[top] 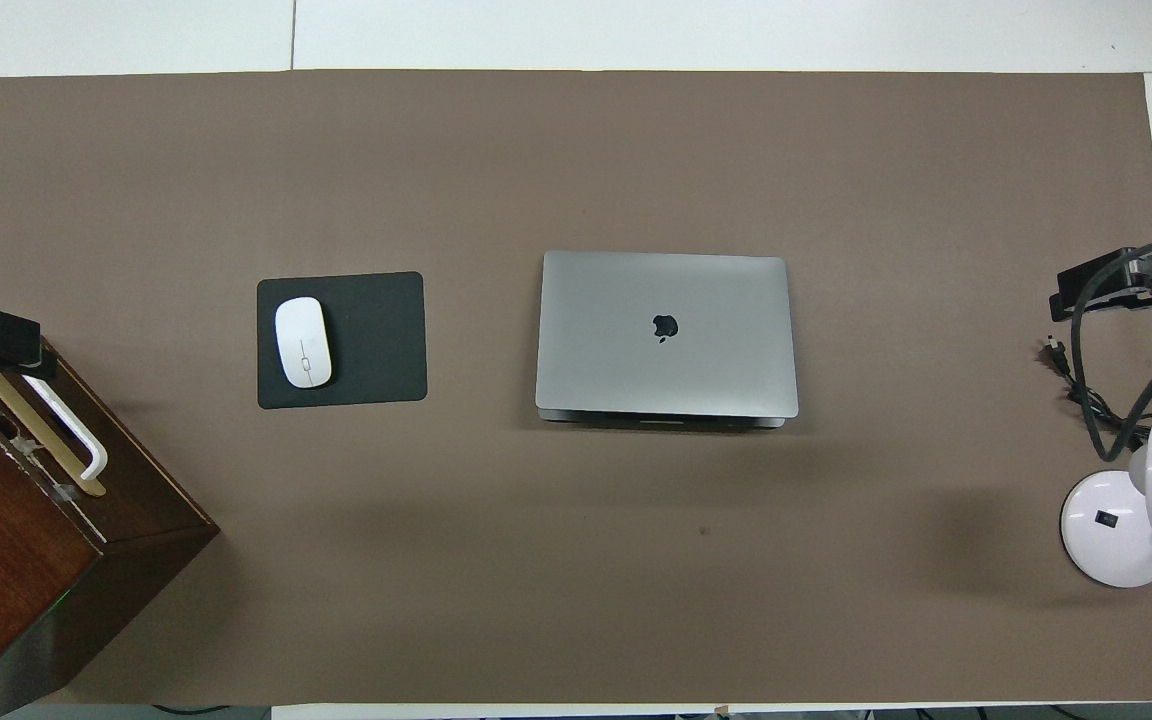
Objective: Close laptop with both arms
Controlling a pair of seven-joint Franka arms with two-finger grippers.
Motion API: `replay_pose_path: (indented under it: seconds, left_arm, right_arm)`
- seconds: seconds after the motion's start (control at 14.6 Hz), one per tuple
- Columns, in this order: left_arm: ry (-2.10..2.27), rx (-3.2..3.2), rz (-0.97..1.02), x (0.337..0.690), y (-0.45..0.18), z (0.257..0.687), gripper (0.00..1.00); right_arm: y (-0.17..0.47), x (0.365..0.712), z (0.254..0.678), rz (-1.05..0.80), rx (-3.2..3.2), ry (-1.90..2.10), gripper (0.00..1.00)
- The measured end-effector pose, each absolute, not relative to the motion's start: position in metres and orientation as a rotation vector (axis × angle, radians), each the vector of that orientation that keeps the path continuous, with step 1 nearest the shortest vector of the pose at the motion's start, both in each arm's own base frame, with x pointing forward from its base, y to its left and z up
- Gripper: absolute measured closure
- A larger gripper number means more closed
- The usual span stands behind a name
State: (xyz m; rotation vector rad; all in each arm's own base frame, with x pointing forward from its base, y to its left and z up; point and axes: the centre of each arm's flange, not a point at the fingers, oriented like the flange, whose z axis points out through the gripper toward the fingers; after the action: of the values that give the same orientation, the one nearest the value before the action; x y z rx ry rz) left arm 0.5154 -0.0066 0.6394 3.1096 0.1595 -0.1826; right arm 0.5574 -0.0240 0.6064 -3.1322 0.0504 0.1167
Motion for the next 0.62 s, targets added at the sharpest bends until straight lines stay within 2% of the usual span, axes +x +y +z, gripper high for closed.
replay_pose_path:
  seconds: [0.62]
  left_arm:
    - [0.183, 3.107, -0.197, 0.5150, 0.0009, 0.6373, 0.00]
  right_arm:
    - [-0.0218, 0.5585, 0.6067, 0.115, -3.133, 0.044, 0.00]
